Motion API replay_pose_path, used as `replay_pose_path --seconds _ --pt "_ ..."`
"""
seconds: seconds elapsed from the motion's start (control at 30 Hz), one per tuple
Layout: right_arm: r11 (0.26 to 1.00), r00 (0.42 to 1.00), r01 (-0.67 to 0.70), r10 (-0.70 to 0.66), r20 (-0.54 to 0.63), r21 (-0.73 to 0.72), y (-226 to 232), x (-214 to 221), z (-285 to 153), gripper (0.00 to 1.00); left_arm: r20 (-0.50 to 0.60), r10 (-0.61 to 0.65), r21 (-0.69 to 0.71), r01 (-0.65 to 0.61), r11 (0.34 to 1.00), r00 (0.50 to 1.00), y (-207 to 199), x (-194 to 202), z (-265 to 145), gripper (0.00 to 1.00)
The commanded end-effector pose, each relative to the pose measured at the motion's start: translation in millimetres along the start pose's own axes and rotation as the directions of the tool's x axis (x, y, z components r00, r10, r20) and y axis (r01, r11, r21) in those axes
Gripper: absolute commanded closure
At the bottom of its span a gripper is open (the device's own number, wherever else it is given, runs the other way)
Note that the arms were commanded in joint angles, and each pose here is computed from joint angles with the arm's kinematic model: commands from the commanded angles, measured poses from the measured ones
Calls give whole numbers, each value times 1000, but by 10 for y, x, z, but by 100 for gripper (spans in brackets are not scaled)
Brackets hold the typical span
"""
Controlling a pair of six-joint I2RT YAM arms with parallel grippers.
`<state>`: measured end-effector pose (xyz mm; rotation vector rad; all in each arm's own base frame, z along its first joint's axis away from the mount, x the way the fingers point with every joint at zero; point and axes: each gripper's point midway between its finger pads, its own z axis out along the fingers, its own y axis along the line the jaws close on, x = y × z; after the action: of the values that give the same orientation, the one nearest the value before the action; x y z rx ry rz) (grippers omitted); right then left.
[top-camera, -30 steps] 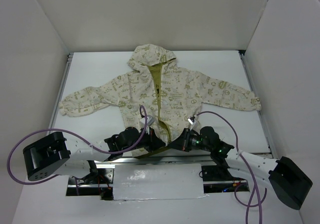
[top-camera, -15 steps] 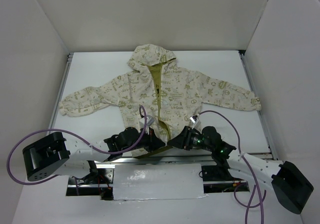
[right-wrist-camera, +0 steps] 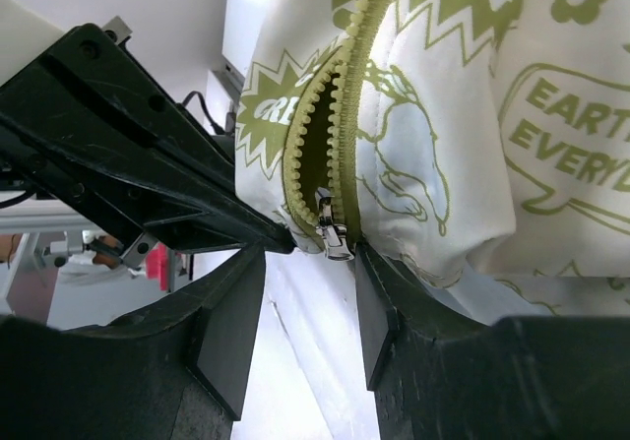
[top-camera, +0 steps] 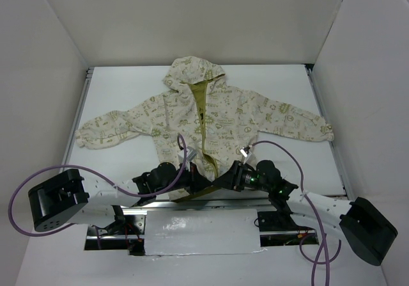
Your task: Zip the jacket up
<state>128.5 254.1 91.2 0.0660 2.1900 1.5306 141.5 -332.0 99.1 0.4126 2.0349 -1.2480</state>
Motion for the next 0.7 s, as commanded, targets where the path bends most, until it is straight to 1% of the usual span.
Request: replay_pose_path --seconds 0.0,0.17,0.37,0.57,0.67 --pt "1000 1000 2 -2 -23 8 -241 193 -101 51 69 2 103 -9 995 998 -236 -163 -31 100" --pt "1000 1000 0 0 -30 8 -257 210 -101 51 89 -17 114 7 993 996 -234 -177 -54 100" --pt "1000 999 -23 24 -43 12 -311 268 -109 48 108 -48 102 37 994 993 -203 -196 -63 100" --pt "1000 998 -21 20 -53 -24 -237 270 -96 48 135 -64 113 49 992 989 -215 -243 -99 100" --pt "1000 998 -17 16 -55 -16 -246 262 -82 48 143 -73 110 57 992 987 -202 -252 -114 100"
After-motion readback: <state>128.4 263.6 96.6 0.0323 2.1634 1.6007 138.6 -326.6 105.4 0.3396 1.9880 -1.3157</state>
